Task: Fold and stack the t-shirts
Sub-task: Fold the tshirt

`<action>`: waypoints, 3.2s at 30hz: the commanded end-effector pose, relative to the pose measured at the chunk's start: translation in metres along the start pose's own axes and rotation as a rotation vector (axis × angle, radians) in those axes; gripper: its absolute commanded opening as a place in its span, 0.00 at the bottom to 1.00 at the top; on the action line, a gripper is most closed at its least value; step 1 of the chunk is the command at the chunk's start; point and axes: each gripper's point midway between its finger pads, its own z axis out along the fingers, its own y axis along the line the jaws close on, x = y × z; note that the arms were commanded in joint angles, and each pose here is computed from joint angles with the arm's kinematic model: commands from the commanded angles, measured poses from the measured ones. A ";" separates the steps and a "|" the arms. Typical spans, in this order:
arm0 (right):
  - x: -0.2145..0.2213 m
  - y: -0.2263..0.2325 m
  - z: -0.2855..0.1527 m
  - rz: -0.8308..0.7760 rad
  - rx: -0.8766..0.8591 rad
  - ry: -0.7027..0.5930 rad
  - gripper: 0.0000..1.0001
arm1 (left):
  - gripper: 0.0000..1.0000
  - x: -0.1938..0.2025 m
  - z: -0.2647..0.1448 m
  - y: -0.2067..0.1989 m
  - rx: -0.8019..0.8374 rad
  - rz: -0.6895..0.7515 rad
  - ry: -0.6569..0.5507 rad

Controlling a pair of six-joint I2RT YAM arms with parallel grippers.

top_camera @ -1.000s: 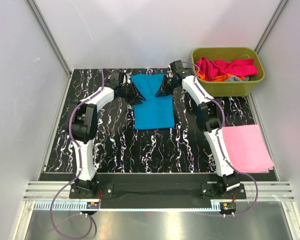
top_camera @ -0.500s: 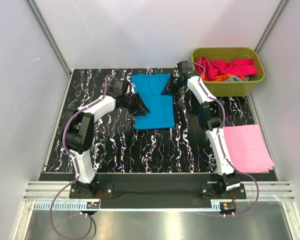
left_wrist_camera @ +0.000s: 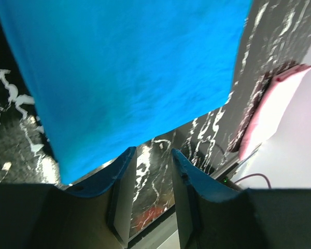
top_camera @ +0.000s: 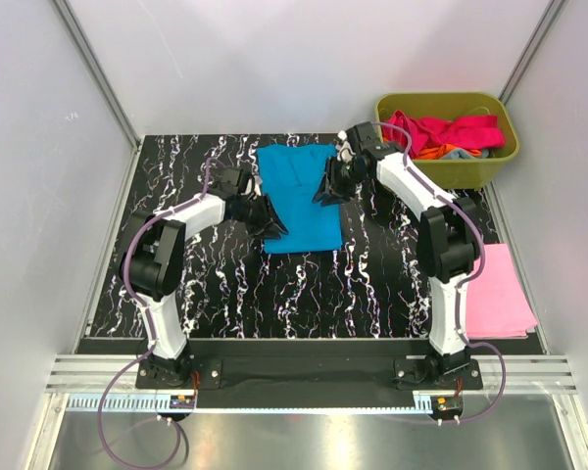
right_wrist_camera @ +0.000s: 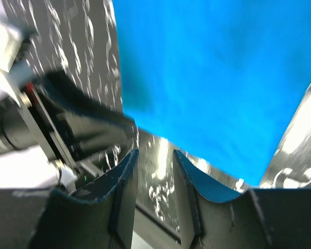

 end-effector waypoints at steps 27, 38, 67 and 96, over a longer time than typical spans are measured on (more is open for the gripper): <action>0.094 -0.095 0.000 0.057 0.228 0.057 0.44 | 0.35 0.031 -0.032 0.057 -0.114 0.033 -0.055; 0.095 -0.061 -0.023 0.292 0.067 -0.148 0.70 | 0.48 0.053 -0.051 0.047 -0.012 -0.162 -0.173; 0.103 -0.103 0.022 0.854 -0.022 -0.389 0.50 | 0.47 0.039 0.006 0.082 0.011 -0.684 -0.371; 0.129 -0.074 0.007 0.610 -0.007 -0.263 0.00 | 0.00 0.063 -0.030 0.076 -0.038 -0.509 -0.326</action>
